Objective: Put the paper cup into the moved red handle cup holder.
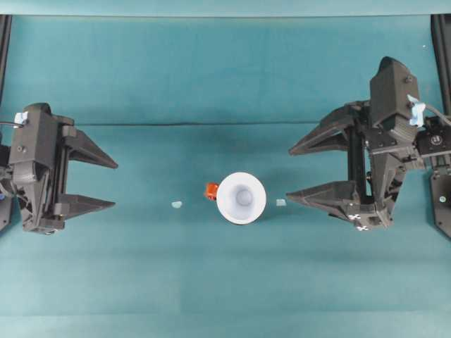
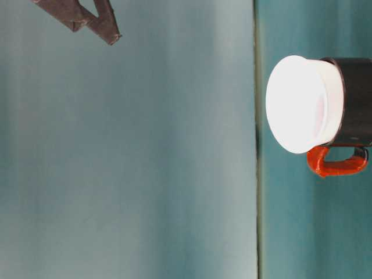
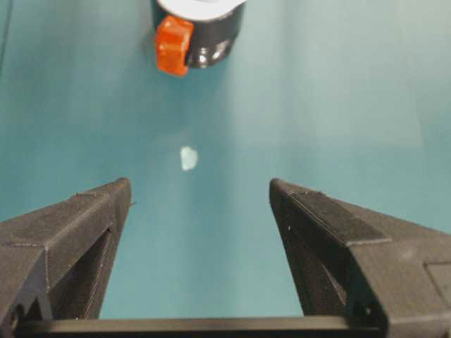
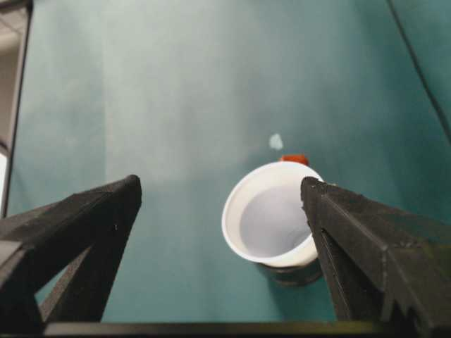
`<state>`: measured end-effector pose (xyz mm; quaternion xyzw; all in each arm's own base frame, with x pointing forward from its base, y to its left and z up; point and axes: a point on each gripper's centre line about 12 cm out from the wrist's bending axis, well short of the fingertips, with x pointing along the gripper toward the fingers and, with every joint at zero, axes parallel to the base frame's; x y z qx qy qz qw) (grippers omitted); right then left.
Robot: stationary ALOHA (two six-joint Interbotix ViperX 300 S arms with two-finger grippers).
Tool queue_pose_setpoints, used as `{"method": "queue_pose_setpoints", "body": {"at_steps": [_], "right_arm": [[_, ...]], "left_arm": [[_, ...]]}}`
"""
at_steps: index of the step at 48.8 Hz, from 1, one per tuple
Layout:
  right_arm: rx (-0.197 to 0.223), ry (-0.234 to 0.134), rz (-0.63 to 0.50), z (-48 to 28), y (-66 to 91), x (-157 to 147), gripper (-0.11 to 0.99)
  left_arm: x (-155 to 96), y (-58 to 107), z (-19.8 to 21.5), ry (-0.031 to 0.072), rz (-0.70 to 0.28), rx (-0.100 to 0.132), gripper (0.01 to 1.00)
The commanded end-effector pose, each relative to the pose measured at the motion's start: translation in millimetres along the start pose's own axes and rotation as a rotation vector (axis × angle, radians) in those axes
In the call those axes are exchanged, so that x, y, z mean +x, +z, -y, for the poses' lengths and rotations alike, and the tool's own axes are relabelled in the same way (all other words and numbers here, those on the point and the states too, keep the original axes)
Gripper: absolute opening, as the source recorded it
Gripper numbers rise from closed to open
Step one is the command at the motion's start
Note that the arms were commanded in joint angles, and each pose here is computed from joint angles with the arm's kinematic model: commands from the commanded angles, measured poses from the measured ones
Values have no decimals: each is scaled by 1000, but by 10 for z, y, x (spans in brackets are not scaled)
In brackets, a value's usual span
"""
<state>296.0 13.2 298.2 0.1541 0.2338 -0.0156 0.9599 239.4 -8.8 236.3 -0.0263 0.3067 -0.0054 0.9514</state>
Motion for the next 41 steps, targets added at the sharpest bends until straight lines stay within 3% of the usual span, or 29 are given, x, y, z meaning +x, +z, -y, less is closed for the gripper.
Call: {"method": "queue_pose_setpoints", "body": {"at_steps": [1,15,41], "right_arm": [[4,14,26,-58,126,-38,854],[4,14,24,-76,177,-69,704],[9,15,32,-70,174,-82,703]], "left_arm": [[-10,54,0,0,20,1,861],[-3,50,3,-1,17,0,860],[-2,46,3,-1,17,0,861]]}}
